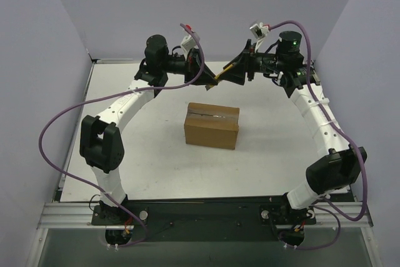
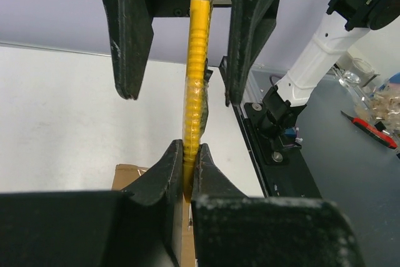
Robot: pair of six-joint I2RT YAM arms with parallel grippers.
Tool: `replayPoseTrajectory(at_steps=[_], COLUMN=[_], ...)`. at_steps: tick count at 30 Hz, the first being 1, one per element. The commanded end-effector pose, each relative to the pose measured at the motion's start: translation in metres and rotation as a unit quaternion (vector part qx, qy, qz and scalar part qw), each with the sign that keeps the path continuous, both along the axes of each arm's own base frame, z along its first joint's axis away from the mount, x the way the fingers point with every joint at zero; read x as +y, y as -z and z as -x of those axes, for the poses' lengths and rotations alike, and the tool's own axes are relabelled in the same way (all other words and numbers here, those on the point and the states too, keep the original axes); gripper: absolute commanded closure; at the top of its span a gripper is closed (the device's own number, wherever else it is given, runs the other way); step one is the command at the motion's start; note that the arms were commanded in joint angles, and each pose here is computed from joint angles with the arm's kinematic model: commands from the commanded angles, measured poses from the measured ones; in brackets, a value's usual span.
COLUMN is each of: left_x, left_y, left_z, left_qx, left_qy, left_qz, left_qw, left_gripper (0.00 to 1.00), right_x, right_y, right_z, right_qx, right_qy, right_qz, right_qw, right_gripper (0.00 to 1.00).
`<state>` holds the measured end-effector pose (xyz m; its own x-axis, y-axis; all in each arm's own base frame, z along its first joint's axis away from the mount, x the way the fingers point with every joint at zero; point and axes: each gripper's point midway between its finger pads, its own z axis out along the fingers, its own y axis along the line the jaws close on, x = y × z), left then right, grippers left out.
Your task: Unpack the express box
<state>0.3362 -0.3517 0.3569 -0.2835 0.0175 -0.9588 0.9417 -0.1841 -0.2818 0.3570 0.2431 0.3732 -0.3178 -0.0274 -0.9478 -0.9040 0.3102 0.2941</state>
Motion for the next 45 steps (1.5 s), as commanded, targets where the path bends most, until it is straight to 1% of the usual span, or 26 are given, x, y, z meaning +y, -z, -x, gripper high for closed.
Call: replayPoseTrajectory(at_steps=[1, 4, 11, 17, 21, 24, 25, 27, 30, 31, 33, 34, 36, 37, 38, 39, 40, 42, 43, 44, 45], left_x=[-0.003, -0.005, -0.005, -0.005, -0.005, -0.005, -0.005, -0.005, -0.006, -0.006, -0.006, -0.006, -0.006, -0.006, -0.005, -0.005, -0.003, -0.001, 0.003, 0.004, 0.004], left_y=[-0.015, -0.014, -0.014, -0.017, -0.017, -0.016, -0.016, -0.015, -0.015, -0.015, -0.014, -0.013, -0.010, -0.009, -0.006, -0.005, -0.004, 0.001, 0.002, 0.003, 0.004], left_z=[0.002, 0.002, 0.002, 0.002, 0.000, 0.000, 0.000, 0.001, 0.002, 0.002, 0.002, 0.001, -0.002, -0.003, -0.005, -0.006, -0.009, -0.015, -0.018, -0.020, -0.020], left_qx=[-0.022, -0.016, -0.012, -0.011, -0.008, -0.005, -0.006, -0.005, -0.006, -0.005, -0.004, -0.002, 0.001, -0.001, 0.002, 0.003, 0.005, 0.014, 0.017, 0.018, 0.019], left_qy=[0.010, 0.008, 0.002, 0.000, -0.005, -0.004, -0.004, -0.002, 0.001, 0.001, 0.001, 0.001, -0.008, -0.011, -0.018, -0.023, -0.031, -0.043, -0.048, -0.050, -0.045], left_qz=[0.016, 0.016, 0.016, 0.018, 0.021, 0.021, 0.022, 0.021, 0.021, 0.021, 0.020, 0.020, 0.019, 0.020, 0.019, 0.019, 0.018, 0.015, 0.014, 0.014, 0.012], left_qw=[1.000, 1.000, 1.000, 1.000, 1.000, 1.000, 1.000, 1.000, 1.000, 1.000, 1.000, 1.000, 1.000, 1.000, 1.000, 1.000, 0.999, 0.999, 0.999, 0.998, 0.999], left_gripper=[1.00, 1.00, 1.00, 1.00, 1.00, 1.00, 1.00, 1.00, 1.00, 1.00, 1.00, 1.00, 0.91, 0.87, 0.78, 0.73, 0.70, 0.68, 0.68, 0.74, 0.87], right_x=[0.011, 0.015, 0.019, 0.019, 0.016, 0.017, 0.017, 0.019, 0.019, 0.020, 0.021, 0.021, 0.017, 0.013, 0.007, 0.002, -0.003, -0.014, -0.016, -0.018, -0.016], right_y=[-0.018, -0.016, -0.013, -0.009, -0.007, -0.007, -0.008, -0.006, -0.005, -0.010, -0.011, -0.011, -0.012, -0.014, -0.014, -0.015, -0.016, -0.018, -0.019, -0.016, -0.017], right_z=[0.027, 0.030, 0.029, 0.030, 0.024, 0.024, 0.025, 0.025, 0.025, 0.024, 0.023, 0.022, 0.011, 0.004, -0.007, -0.013, -0.018, -0.027, -0.028, -0.028, -0.024], right_qx=[-0.040, -0.039, -0.040, -0.040, -0.044, -0.044, -0.045, -0.041, -0.035, -0.048, -0.049, -0.048, -0.043, -0.028, -0.022, -0.016, -0.010, -0.011, -0.013, -0.015, -0.019], right_qy=[-0.069, -0.079, -0.078, -0.072, -0.053, -0.052, -0.052, -0.055, -0.050, -0.051, -0.049, -0.047, -0.012, 0.010, 0.045, 0.067, 0.087, 0.116, 0.119, 0.117, 0.106], right_qz=[-0.020, -0.020, -0.017, -0.013, -0.008, -0.008, -0.008, -0.008, -0.008, -0.012, -0.013, -0.013, -0.010, -0.013, -0.012, -0.013, -0.014, -0.012, -0.012, -0.008, -0.008], right_qw=[0.997, 0.996, 0.996, 0.997, 0.998, 0.998, 0.998, 0.998, 0.998, 0.997, 0.998, 0.998, 0.999, 0.999, 0.999, 0.998, 0.996, 0.993, 0.993, 0.993, 0.994], right_gripper=[0.47, 0.50, 0.62, 0.66, 0.70, 0.78, 0.83, 0.85, 0.85, 0.87, 0.92, 0.99, 1.00, 1.00, 1.00, 1.00, 1.00, 1.00, 1.00, 1.00, 1.00])
